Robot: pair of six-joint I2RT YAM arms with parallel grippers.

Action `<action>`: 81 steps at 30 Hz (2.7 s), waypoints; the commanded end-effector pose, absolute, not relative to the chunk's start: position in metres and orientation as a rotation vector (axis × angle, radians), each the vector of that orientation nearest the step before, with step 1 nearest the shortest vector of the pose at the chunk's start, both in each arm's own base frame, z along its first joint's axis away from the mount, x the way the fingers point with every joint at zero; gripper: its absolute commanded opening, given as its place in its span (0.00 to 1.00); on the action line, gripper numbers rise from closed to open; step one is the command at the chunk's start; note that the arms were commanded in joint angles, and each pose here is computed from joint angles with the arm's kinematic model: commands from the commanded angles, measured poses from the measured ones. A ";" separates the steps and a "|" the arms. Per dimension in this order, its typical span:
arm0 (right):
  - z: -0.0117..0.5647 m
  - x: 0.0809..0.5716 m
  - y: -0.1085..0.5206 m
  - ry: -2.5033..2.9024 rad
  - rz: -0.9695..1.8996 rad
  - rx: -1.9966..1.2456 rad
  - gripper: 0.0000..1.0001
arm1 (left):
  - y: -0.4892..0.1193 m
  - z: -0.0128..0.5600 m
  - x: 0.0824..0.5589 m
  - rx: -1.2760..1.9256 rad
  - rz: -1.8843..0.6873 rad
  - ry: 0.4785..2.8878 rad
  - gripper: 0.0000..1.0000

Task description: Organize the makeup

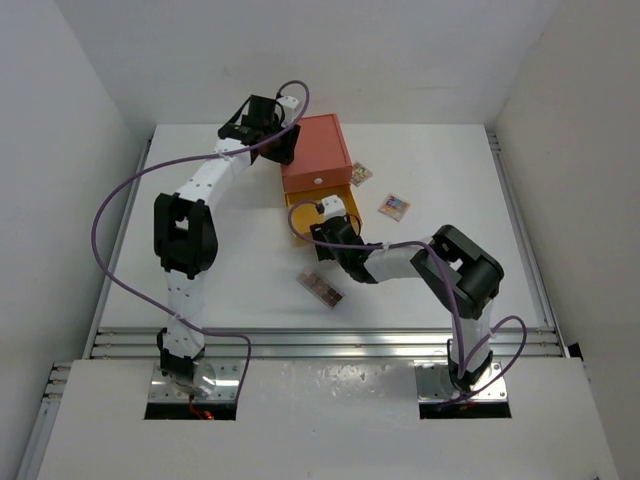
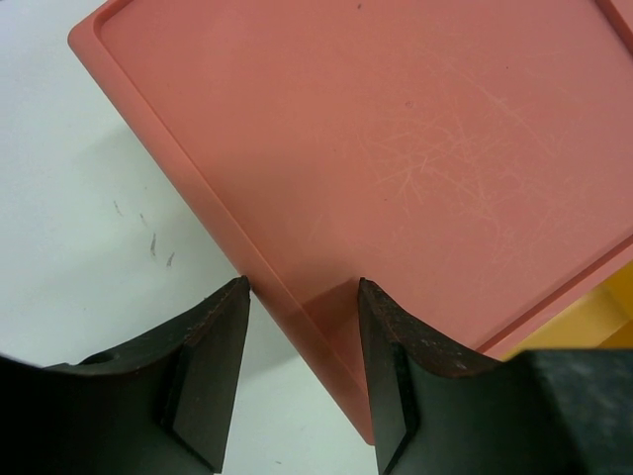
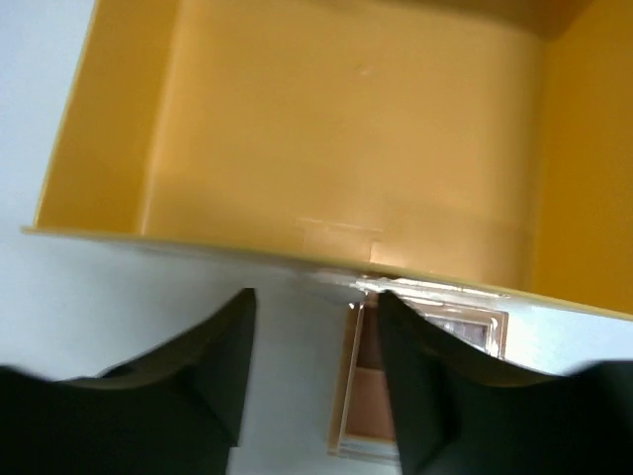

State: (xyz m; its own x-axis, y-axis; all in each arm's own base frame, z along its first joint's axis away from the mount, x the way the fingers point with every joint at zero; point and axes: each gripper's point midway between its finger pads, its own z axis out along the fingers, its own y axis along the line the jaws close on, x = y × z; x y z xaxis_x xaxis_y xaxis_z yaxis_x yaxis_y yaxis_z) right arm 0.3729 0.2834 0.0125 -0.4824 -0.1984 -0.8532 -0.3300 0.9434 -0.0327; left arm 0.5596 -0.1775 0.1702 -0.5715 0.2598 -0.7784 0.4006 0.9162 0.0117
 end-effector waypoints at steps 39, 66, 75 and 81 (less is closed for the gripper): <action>0.063 0.231 0.130 2.405 0.371 -0.378 0.99 | -0.294 0.072 0.282 2.370 -0.250 1.297 0.85; 0.066 0.242 0.107 2.444 0.319 -0.216 0.99 | -0.275 -0.018 0.237 2.539 -0.408 1.480 0.10; 0.098 0.289 0.094 2.427 0.261 -0.020 0.98 | -0.306 0.093 0.290 1.983 -0.492 1.751 0.00; 0.106 0.340 0.083 2.385 0.140 0.135 0.97 | -0.309 0.192 0.356 1.538 -0.490 1.850 0.00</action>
State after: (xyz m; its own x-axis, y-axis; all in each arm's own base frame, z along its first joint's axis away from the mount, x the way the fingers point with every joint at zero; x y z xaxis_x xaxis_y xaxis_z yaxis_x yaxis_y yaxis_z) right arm 0.3049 0.0891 0.0908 -0.7789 0.0645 -0.6239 -0.0348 0.9887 0.1457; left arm 0.3339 -0.3084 0.1187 0.0454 0.8245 -0.5641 0.9906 0.0357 0.1320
